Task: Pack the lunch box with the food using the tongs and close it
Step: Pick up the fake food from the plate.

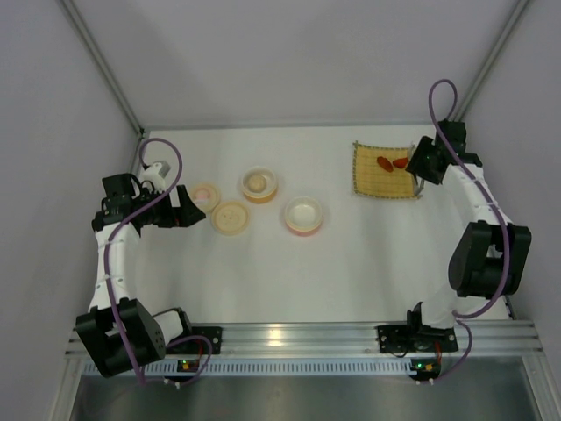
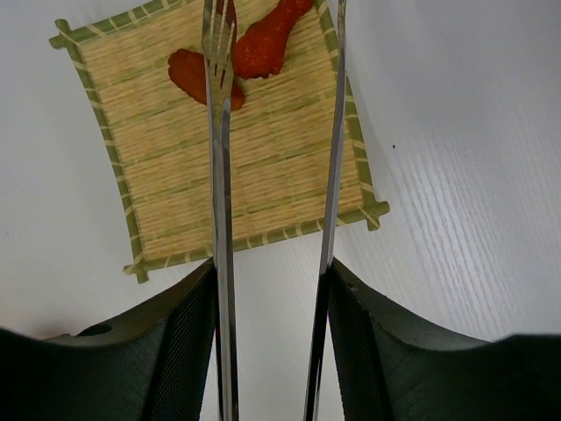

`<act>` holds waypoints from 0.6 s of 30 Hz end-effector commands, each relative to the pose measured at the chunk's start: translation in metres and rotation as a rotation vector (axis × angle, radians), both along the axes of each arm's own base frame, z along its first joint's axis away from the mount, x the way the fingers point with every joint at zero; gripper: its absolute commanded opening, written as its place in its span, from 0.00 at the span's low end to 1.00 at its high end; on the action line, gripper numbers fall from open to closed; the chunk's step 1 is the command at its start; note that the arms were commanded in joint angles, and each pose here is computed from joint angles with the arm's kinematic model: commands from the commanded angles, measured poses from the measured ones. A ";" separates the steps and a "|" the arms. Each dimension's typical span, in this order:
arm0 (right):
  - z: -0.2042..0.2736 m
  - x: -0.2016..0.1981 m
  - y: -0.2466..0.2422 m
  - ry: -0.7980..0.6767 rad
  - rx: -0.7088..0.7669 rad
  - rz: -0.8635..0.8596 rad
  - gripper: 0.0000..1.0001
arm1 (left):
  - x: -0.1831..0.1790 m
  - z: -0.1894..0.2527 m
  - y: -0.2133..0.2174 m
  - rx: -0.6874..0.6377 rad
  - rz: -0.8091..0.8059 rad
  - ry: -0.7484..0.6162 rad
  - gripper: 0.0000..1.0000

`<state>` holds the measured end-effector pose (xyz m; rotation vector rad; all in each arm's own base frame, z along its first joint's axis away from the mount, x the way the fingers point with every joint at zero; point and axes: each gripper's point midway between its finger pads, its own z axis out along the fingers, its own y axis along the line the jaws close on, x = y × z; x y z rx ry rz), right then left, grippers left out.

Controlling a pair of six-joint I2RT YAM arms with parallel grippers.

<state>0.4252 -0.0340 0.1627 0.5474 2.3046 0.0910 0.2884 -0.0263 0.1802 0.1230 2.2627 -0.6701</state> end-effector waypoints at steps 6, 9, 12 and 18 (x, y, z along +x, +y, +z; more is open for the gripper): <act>0.013 0.041 0.004 -0.084 -0.027 -0.058 0.49 | 0.006 0.006 0.002 0.004 -0.005 -0.040 0.98; 0.010 0.047 0.008 -0.078 -0.024 -0.052 0.50 | 0.007 0.005 0.002 0.003 -0.003 -0.037 0.98; 0.006 0.054 0.011 -0.075 -0.026 -0.048 0.50 | 0.007 0.003 0.002 0.004 -0.005 -0.035 0.98; 0.000 0.062 0.020 -0.065 -0.014 -0.043 0.50 | 0.006 0.000 0.004 0.014 -0.004 -0.032 0.98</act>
